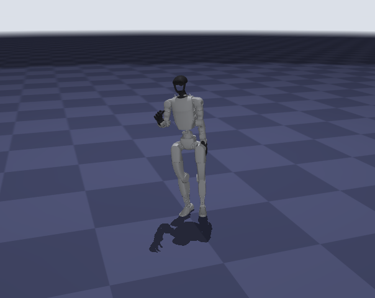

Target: Upper body actions

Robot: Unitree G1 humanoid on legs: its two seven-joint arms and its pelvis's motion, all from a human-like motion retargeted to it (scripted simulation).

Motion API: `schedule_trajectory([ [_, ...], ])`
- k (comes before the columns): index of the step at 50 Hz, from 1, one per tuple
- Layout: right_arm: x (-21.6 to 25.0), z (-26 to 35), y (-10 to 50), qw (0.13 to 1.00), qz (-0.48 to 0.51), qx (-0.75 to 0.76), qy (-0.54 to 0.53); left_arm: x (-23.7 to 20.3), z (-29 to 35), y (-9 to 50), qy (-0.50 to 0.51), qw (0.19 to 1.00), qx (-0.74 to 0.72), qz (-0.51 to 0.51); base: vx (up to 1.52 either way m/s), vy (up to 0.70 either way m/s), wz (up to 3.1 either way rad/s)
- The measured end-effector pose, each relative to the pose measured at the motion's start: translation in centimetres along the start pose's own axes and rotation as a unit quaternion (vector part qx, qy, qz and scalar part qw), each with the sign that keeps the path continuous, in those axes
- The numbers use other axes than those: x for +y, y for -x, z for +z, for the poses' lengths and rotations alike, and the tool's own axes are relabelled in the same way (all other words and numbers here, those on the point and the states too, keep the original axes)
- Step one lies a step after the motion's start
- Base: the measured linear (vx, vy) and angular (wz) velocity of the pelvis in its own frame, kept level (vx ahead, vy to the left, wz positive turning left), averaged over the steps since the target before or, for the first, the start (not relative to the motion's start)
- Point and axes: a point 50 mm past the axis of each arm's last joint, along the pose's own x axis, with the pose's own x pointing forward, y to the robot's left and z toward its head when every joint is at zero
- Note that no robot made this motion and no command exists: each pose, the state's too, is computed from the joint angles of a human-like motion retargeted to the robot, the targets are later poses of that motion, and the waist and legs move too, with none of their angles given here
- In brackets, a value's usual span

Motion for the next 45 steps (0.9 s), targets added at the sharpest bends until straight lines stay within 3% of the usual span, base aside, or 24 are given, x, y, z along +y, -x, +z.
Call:
schedule_trajectory([
  [4, -0.5, 3.0, -3.6, 0.992, -0.048, -0.103, -0.05, -0.1, -0.4, 0.0, 0.007, 1.0, 0.005, -0.003, -0.02, 0.01, 0.31],
  [10, 0.3, 5.1, -9.7, 0.983, 0.004, -0.185, -0.019, -0.1, -0.5, 0.0, 0.027, 0.999, 0.009, -0.014, -0.05, 0.0, 0.2],
  [15, 4.1, 1.4, -13.6, 0.955, 0.245, -0.066, 0.153, 0.1, 0.4, 0.1, 0.044, 0.999, 0.001, -0.013, -0.07, -0.03, 0.06],
  [18, 4.3, 0.4, -13.0, 0.937, 0.305, -0.001, 0.17, 0.2, 0.9, 0.1, 0.047, 0.999, -0.007, -0.009, -0.04, 0.02, 0.2],
  [20, 3.3, 2.6, -12.1, 0.963, 0.24, -0.078, 0.093, 0.3, 1.2, 0.2, 0.048, 0.999, -0.011, -0.011, 0.06, 0.02, 0.35],
  [25, -2.9, 7.2, -7.3, 0.944, -0.151, -0.269, -0.114, 0.0, 0.1, 0.1, 0.1, 0.995, 0.002, -0.019, 0.07, 0.03, 0.36],
  [28, -5.0, 6.9, -5.2, 0.919, -0.275, -0.272, -0.074, -0.3, -0.8, 0.0, 0.142, 0.989, 0.014, -0.029, 0.05, 0.01, -0.36],
  [34, -7.2, 5.0, -2.7, 0.92, -0.329, -0.214, 0.005, -0.6, -1.6, -0.1, 0.17, 0.984, 0.024, -0.041, 0.05, -0.01, -0.68],
  [38, -10.2, 2.3, -2.1, 0.903, -0.387, -0.139, 0.129, -0.4, -1.0, -0.1, 0.155, 0.987, 0.017, -0.032, 0.02, -0.02, -0.89],
  [42, -11.9, -4.4, -3.3, 0.937, -0.276, 0.114, 0.181, -0.1, 0.0, -0.1, 0.138, 0.99, -0.004, -0.021, -0.02, -0.03, -0.93],
  [45, -10.2, -10.2, -2.9, 0.937, -0.037, 0.342, 0.067, 0.5, 0.8, 0.0, 0.11, 0.994, -0.019, -0.017, -0.01, -0.02, 1.12],
])
